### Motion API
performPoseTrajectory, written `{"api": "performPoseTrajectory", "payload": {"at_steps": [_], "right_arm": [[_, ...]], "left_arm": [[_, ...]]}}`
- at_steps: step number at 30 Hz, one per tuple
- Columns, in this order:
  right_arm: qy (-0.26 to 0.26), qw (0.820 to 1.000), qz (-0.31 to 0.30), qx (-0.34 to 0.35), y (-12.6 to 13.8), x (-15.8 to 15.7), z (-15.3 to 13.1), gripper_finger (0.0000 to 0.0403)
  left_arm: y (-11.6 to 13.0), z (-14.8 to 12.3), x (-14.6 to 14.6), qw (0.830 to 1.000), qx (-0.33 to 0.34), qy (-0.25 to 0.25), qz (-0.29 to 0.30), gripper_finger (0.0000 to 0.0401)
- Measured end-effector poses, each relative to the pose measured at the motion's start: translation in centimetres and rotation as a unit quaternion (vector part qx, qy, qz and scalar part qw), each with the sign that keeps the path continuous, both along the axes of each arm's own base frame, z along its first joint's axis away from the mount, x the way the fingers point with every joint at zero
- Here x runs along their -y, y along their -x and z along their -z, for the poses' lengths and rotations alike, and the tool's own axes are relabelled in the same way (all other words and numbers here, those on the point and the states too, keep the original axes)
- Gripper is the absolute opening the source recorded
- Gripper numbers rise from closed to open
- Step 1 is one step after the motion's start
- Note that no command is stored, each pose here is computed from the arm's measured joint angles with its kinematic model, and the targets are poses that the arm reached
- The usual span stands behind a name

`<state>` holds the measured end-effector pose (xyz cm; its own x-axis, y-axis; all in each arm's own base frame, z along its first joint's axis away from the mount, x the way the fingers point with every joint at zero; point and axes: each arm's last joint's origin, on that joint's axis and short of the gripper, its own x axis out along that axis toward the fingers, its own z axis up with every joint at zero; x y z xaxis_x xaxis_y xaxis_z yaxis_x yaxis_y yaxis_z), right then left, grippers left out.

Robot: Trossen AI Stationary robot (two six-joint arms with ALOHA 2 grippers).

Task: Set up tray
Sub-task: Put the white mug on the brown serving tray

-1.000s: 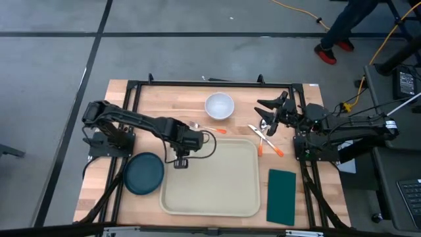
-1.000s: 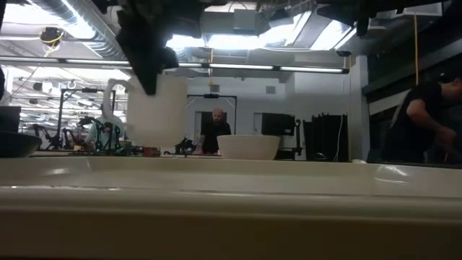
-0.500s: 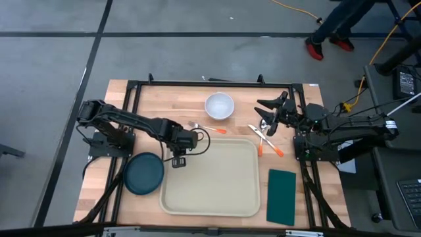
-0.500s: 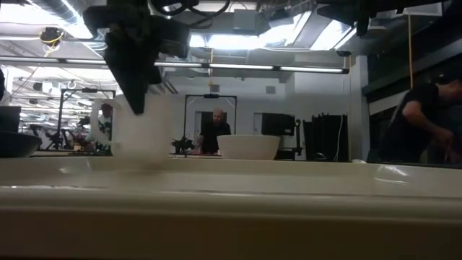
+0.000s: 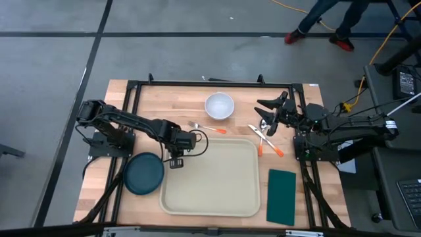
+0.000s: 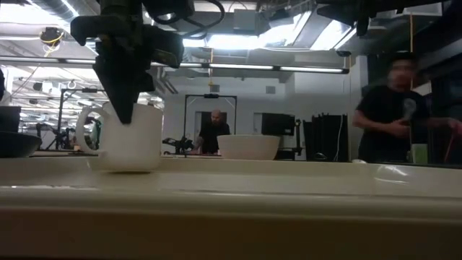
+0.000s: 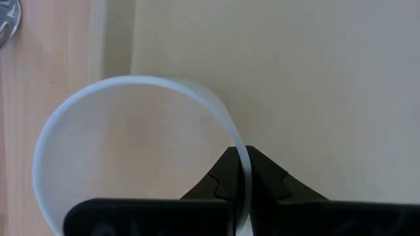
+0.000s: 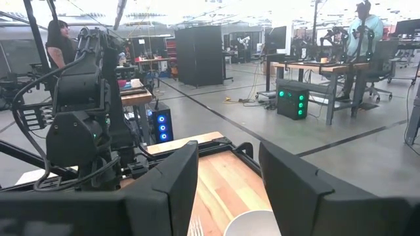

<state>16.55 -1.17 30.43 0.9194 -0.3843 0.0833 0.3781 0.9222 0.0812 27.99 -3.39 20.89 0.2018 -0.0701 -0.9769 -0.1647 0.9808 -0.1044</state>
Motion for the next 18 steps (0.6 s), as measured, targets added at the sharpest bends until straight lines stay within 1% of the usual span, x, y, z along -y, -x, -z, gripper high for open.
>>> {"api": "performPoseTrajectory", "payload": {"at_steps": [4,7,11,14,18], "right_arm": [[0.0,1.0,0.0,0.0,0.0,0.0,0.0,0.0169],[0.0,1.0,0.0,0.0,0.0,0.0,0.0,0.0169],[0.0,1.0,0.0,0.0,0.0,0.0,0.0,0.0169],[0.0,1.0,0.0,0.0,0.0,0.0,0.0,0.0169],[0.0,1.0,0.0,0.0,0.0,0.0,0.0,0.0169]], "left_arm": [[-0.04,0.01,0.0,1.0,0.003,-0.002,0.009,0.0005],[-0.08,0.06,0.02,1.0,0.004,0.0,0.011,0.0013],[-0.22,0.08,0.14,1.0,0.009,0.02,0.015,0.0042],[-0.3,0.06,0.17,1.0,0.014,0.021,0.014,0.0066],[-0.29,0.05,0.15,1.0,0.011,0.024,-0.002,0.0099]]}}
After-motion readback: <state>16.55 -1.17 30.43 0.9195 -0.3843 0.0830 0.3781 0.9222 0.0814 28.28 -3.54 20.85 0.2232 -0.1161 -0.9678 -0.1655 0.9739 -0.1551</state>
